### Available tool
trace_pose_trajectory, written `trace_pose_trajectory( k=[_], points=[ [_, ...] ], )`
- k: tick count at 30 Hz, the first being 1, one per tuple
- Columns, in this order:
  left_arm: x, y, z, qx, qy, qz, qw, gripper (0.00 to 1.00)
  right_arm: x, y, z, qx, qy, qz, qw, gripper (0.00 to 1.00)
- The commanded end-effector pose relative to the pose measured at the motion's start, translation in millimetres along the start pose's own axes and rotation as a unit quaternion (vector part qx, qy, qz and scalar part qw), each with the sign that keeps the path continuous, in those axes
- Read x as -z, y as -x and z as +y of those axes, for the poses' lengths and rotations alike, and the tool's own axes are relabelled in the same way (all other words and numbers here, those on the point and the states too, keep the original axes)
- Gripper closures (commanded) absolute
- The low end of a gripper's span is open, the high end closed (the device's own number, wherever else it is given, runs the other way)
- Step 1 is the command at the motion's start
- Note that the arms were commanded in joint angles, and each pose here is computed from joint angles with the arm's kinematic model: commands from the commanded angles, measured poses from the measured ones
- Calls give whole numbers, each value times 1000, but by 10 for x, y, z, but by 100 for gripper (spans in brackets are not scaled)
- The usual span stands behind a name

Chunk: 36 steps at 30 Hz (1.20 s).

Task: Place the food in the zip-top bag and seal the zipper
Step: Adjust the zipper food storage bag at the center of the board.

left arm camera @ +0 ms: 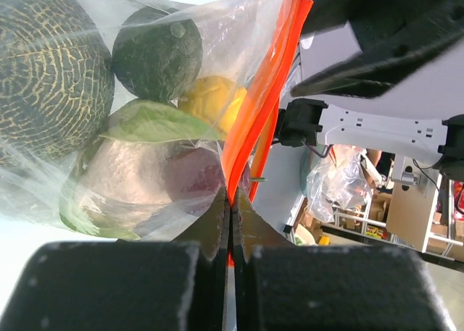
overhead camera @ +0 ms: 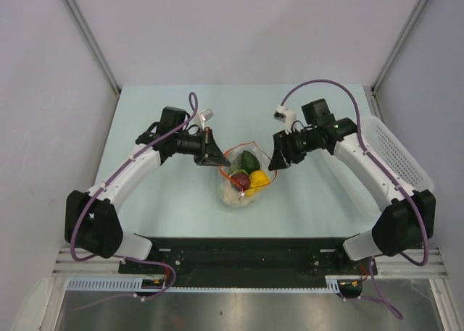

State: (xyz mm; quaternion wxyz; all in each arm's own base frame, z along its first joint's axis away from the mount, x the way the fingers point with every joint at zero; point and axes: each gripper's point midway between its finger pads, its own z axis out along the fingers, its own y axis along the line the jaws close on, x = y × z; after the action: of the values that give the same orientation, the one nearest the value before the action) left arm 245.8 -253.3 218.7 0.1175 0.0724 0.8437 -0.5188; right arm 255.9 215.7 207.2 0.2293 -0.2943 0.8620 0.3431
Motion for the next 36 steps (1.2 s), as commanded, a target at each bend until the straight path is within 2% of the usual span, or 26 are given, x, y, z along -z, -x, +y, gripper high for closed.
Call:
trace_pose_trajectory(
  k=[1, 2, 3, 5, 6, 8, 9, 11, 12, 15, 16, 17, 20, 22, 24, 26, 27, 28, 29, 30, 31, 32, 34, 35, 36],
  points=[
    [133, 43, -195, -43, -18, -22, 999, 100, -114, 48, 206, -23, 67, 2, 998, 62],
    [144, 22, -200, -43, -18, -21, 999, 100, -115, 89, 217, -21, 71, -4, 997, 76],
    [155, 6, -205, -46, -18, -21, 999, 100, -69, 187, 248, -17, 78, -15, 997, 100],
    [223, -60, -310, -55, -24, -19, 998, 99, 68, 348, 413, -14, 102, -30, 994, 100],
    [259, -66, -397, -68, -30, -20, 997, 99, 215, 557, 553, 11, 112, -54, 992, 100],
    [339, -173, -613, -91, -43, -16, 995, 99, 332, 626, 726, 27, 125, -50, 991, 100],
    [351, -225, -694, -98, -53, -10, 994, 99, 412, 740, 859, 67, 132, -60, 987, 100],
    [317, -372, -827, -115, -66, 6, 991, 99, 308, 647, 828, 72, 138, -25, 988, 100],
    [287, -404, -813, -124, -61, 9, 990, 97, 241, 608, 778, 100, 135, -16, 986, 100],
    [144, -472, -666, -139, -43, 33, 989, 93, -54, 461, 579, 108, 134, 35, 985, 100],
    [112, -467, -602, -134, -34, 38, 990, 92, -111, 467, 540, 138, 134, 42, 980, 100],
    [64, -464, -503, -137, -24, 45, 989, 88, -259, 377, 418, 129, 130, 73, 980, 100],
    [54, -460, -407, -160, -10, 50, 986, 76, -433, 340, 262, 154, 129, 93, 975, 100],
    [119, -434, -444, -213, -12, 39, 976, 67, -492, 347, 209, 163, 128, 95, 974, 100],
    [283, -374, -550, -288, -12, 4, 957, 62, -514, 395, 197, 169, 128, 91, 973, 100],
    [416, -387, -639, -352, -13, -15, 936, 45, -493, 451, 241, 173, 133, 82, 972, 100],
    [473, -380, -667, -421, -17, -20, 907, 39, -476, 473, 262, 176, 132, 78, 972, 100],
    [574, -448, -742, -457, -22, -24, 889, 31, -474, 493, 277, 178, 131, 75, 972, 100],
    [621, -446, -795, -517, -29, -28, 855, 29, -470, 505, 291, 178, 132, 74, 972, 100],
    [657, -463, -841, -547, -36, -29, 836, 26, -459, 520, 305, 177, 133, 72, 972, 100],
    [673, -565, -892, -573, -51, -15, 818, 18, -461, 518, 318, 174, 135, 72, 973, 100],
    [684, -545, -969, -631, -52, -15, 774, 16, -458, 529, 333, 170, 137, 71, 973, 100],
    [559, -676, -943, -671, -47, 31, 739, 16, -444, 526, 379, 157, 144, 73, 974, 100],
    [525, -665, -972, -705, -46, 38, 706, 17, -440, 521, 393, 154, 147, 73, 974, 100],
    [483, -687, -957, -720, -44, 48, 690, 18, -445, 514, 415, 148, 148, 75, 975, 100]
  ],
)
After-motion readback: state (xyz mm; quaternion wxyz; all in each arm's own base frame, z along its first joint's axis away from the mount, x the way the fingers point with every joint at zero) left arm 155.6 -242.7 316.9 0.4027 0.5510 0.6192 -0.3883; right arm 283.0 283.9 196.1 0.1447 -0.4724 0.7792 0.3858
